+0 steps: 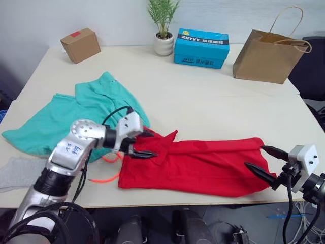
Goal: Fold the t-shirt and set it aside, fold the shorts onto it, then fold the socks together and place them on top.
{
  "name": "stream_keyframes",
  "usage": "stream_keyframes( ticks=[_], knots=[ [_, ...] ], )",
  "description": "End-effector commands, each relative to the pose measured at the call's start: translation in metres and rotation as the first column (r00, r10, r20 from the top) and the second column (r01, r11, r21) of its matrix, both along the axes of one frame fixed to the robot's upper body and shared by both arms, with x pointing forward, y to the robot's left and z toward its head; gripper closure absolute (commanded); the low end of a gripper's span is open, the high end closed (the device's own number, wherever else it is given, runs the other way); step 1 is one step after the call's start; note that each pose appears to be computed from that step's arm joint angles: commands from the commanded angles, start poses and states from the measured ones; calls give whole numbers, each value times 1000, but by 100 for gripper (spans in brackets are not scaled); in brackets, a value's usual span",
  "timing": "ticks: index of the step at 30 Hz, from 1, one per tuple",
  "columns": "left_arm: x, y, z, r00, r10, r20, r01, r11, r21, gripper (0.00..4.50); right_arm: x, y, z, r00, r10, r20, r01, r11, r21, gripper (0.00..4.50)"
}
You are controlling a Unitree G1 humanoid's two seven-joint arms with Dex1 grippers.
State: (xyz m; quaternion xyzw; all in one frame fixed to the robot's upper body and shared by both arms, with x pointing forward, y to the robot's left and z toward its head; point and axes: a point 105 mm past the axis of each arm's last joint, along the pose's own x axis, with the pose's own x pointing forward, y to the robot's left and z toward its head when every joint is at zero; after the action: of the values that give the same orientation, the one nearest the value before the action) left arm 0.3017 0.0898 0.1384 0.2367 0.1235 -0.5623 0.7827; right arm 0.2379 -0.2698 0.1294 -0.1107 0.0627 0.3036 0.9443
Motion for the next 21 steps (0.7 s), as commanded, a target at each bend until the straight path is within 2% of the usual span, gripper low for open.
stream_keyframes(
  ticks=[1, 3, 7, 8, 9, 11, 15, 19, 21],
  knots=[
    [8, -13, -11, 989, 109, 103, -117, 990, 74, 76, 2, 8, 5, 999, 38, 24, -38, 999, 4, 0],
    [8, -21, -14, 985, 123, 118, -134, 987, 92, 76, 3, 9, 4, 999, 46, 23, -46, 999, 4, 0],
    [4, -27, -16, 983, 168, 81, -172, 984, 52, 76, 4, 11, 5, 998, 46, 36, -47, 999, 7, 0],
    [3, -26, -21, 981, 165, 107, -173, 982, 76, 76, 5, 12, 6, 998, 45, 40, -45, 999, 9, 0],
    [3, -25, -22, 977, 180, 113, -189, 979, 72, 93, 5, 12, 6, 998, 47, 41, -47, 999, 9, 0],
    [3, -25, -20, 974, 188, 129, -198, 978, 67, 131, 6, 12, 5, 998, 48, 39, -49, 999, 9, 0],
    [0, -22, -17, 983, 152, 107, -159, 985, 63, 261, 7, 13, 4, 998, 44, 39, -44, 999, 13, 0],
    [3, -17, -11, 985, 86, 148, -95, 994, 52, 385, 7, 13, 3, 999, 43, 33, -44, 999, 16, 0],
    [2, -16, -6, 989, 47, 141, -50, 999, 18, 448, 6, 13, 1, 999, 43, 30, -44, 999, 19, 0]
  ],
)
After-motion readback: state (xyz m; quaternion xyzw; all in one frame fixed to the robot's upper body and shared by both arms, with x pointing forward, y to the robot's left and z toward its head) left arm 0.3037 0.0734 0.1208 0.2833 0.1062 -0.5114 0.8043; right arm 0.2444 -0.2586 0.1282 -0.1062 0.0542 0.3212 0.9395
